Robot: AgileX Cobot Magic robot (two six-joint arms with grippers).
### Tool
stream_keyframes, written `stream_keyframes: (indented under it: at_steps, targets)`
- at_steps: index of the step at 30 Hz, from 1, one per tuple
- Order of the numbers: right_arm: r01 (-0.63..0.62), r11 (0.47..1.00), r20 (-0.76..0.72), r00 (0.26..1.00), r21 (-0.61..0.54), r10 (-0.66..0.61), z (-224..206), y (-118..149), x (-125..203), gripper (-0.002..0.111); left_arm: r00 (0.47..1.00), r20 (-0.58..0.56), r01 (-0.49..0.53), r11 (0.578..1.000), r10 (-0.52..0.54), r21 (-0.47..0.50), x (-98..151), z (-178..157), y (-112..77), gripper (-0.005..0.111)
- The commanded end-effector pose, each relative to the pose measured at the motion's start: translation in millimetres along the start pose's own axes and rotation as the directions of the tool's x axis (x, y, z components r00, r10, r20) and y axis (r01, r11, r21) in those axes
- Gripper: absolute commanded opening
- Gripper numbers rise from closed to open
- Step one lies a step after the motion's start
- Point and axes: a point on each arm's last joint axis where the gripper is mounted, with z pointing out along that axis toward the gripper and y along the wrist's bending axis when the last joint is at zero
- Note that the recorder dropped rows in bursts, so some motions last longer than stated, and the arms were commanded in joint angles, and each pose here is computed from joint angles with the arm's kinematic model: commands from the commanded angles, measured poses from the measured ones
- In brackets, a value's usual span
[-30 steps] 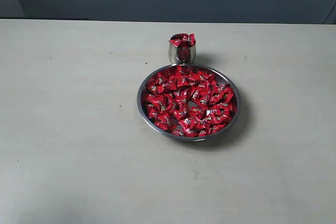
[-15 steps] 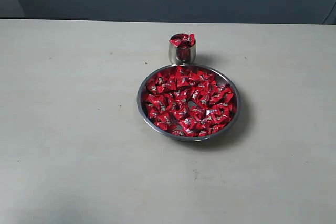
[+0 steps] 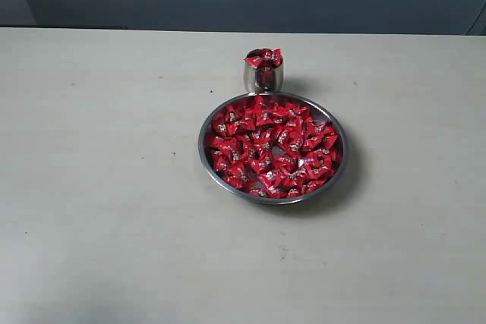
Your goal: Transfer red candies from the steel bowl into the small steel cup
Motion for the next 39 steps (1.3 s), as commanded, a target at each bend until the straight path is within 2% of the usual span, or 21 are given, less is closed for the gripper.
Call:
stream_keyframes:
  at_steps: [1, 6, 14, 20, 25, 28, 34, 39]
  targets:
    - [0.024, 0.999, 0.024, 0.999, 0.021, -0.025, -14, -1, 4, 0.000, 1.000, 0.014, -0.001, 1.000, 0.001, 0.001, -1, 0, -0.1, 0.000]
    - [0.036, 0.998, -0.070, 0.997, 0.052, -0.033, -17, -4, 15, 0.000, 1.000, 0.014, -0.001, 1.000, 0.001, 0.001, -1, 0, -0.1, 0.000]
    - [0.027, 0.994, -0.117, 0.993, 0.104, -0.014, 12, -12, 48, 0.000, 1.000, 0.014, -0.001, 1.000, 0.001, 0.001, -1, 0, -0.1, 0.000]
    - [-0.010, 0.978, -0.045, 0.999, 0.208, 0.020, 42, -26, 99, 0.000, 1.000, 0.014, -0.001, 1.000, 0.001, 0.001, -1, 0, -0.1, 0.000]
    - [-0.060, 0.929, 0.027, 0.998, 0.364, 0.054, 68, -46, 180, 0.000, 1.000, 0.014, -0.001, 1.000, 0.001, 0.001, -1, 0, -0.1, 0.000]
    - [-0.073, 0.900, 0.068, 0.997, 0.430, 0.049, 72, -52, 214, 0.000, 1.000, 0.014, -0.001, 1.000, 0.001, 0.001, -1, 0, -0.1, 0.000]
    - [-0.100, 0.855, 0.092, 0.994, 0.509, 0.062, 71, -55, 256, 0.000, 1.000, 0.014, -0.001, 1.000, 0.001, 0.001, -1, 0, -0.1, 0.000]
    - [-0.103, 0.853, 0.094, 0.994, 0.512, 0.064, 73, -54, 278, 0.000, 1.000, 0.014, -0.001, 1.000, 0.001, 0.001, -1, 0, -0.1, 0.000]
